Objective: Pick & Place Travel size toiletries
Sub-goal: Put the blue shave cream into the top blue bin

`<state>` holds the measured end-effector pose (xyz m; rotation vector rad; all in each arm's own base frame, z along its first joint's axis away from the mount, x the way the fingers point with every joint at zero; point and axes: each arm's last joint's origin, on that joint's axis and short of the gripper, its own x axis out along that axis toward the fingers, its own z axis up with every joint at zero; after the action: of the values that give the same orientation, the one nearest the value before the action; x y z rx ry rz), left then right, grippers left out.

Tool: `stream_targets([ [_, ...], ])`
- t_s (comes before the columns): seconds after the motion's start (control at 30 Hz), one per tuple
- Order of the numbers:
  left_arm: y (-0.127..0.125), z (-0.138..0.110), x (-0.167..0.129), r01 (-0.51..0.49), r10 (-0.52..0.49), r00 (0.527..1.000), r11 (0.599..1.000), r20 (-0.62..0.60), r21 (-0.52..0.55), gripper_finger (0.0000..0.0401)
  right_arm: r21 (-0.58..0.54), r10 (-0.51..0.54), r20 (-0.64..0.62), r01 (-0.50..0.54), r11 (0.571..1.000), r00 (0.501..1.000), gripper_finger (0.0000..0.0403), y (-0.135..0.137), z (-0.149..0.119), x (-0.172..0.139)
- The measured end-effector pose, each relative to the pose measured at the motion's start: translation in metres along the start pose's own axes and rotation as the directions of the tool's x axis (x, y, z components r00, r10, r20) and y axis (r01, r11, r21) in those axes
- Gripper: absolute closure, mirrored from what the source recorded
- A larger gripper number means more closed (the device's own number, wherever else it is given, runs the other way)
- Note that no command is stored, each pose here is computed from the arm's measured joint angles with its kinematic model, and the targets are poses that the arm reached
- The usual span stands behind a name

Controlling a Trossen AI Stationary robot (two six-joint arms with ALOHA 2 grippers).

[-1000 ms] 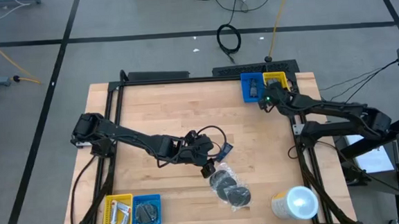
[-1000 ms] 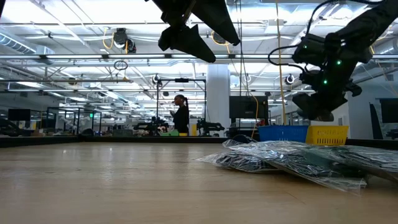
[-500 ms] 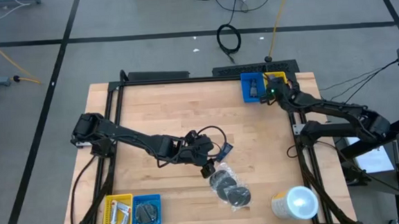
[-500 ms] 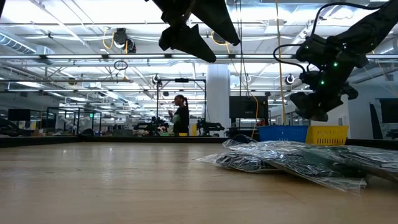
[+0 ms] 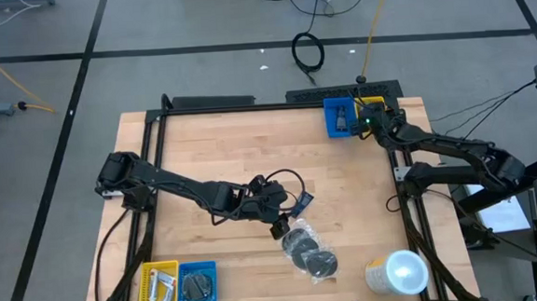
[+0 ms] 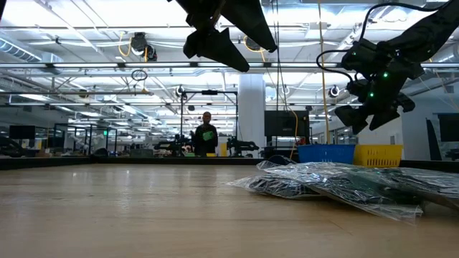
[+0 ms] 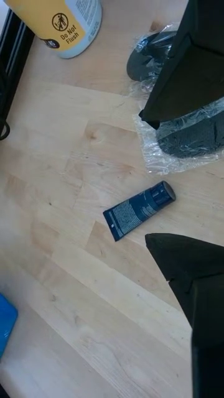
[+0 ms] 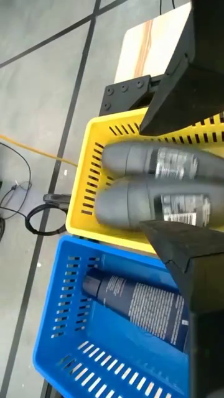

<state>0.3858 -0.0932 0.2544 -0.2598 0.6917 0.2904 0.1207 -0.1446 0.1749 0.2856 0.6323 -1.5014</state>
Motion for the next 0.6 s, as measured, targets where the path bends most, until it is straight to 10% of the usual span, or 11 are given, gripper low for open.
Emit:
stream_targets([
  [0.33, 0.0, 0.0, 0.0, 0.0, 0.0, 1.0, 1.0, 0.0, 0.0, 0.0105, -0.023, 0.027, 0.008, -0.027, 0.999, 1.0, 0.0201, 0.004, 0.0, -0.003],
  [0.6, 0.0, 0.0, 0.0, 0.0, 0.0, 1.0, 1.0, 0.0, -0.002, 0.0105, -0.095, 0.375, 0.042, -0.37, 0.924, 0.926, 0.0212, 0.023, 0.003, -0.028],
])
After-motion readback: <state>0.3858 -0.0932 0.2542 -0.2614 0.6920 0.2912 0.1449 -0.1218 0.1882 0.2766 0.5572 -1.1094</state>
